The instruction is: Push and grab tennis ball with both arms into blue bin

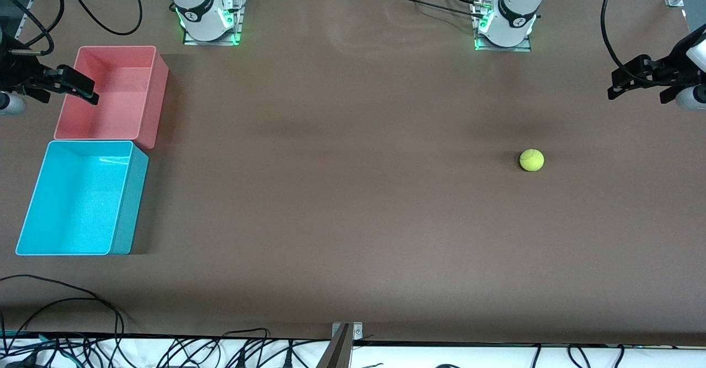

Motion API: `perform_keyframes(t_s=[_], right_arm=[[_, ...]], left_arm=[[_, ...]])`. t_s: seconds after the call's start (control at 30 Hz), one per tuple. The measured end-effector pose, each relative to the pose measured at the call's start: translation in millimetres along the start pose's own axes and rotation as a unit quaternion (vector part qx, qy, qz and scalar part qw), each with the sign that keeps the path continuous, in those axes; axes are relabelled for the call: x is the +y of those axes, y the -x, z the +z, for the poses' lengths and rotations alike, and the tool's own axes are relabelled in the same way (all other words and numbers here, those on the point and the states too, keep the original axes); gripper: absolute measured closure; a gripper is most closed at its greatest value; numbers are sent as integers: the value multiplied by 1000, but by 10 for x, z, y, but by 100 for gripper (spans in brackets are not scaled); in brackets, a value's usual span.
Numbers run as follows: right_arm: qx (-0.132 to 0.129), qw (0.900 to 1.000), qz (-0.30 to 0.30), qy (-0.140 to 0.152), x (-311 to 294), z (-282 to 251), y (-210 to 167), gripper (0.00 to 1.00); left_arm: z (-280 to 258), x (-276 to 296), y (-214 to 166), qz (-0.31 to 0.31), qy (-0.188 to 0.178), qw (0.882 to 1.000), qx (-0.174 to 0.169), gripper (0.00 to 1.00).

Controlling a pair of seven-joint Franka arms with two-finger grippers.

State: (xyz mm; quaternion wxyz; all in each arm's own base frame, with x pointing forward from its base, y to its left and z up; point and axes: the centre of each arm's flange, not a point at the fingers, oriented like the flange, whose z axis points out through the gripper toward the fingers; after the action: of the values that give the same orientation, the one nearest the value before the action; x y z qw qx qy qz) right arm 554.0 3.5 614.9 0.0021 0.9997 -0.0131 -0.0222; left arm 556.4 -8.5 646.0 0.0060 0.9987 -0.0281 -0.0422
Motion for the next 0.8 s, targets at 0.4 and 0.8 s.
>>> perform_keyframes(t_s=[0.4, 0.8], right_arm=[[0, 1000, 0, 0, 1, 0, 0, 0], [0, 1000, 0, 0, 1, 0, 0, 0]], left_arm=[[219, 33, 107, 3, 0, 1000, -9, 5], [480, -17, 181, 2, -19, 1000, -22, 64]])
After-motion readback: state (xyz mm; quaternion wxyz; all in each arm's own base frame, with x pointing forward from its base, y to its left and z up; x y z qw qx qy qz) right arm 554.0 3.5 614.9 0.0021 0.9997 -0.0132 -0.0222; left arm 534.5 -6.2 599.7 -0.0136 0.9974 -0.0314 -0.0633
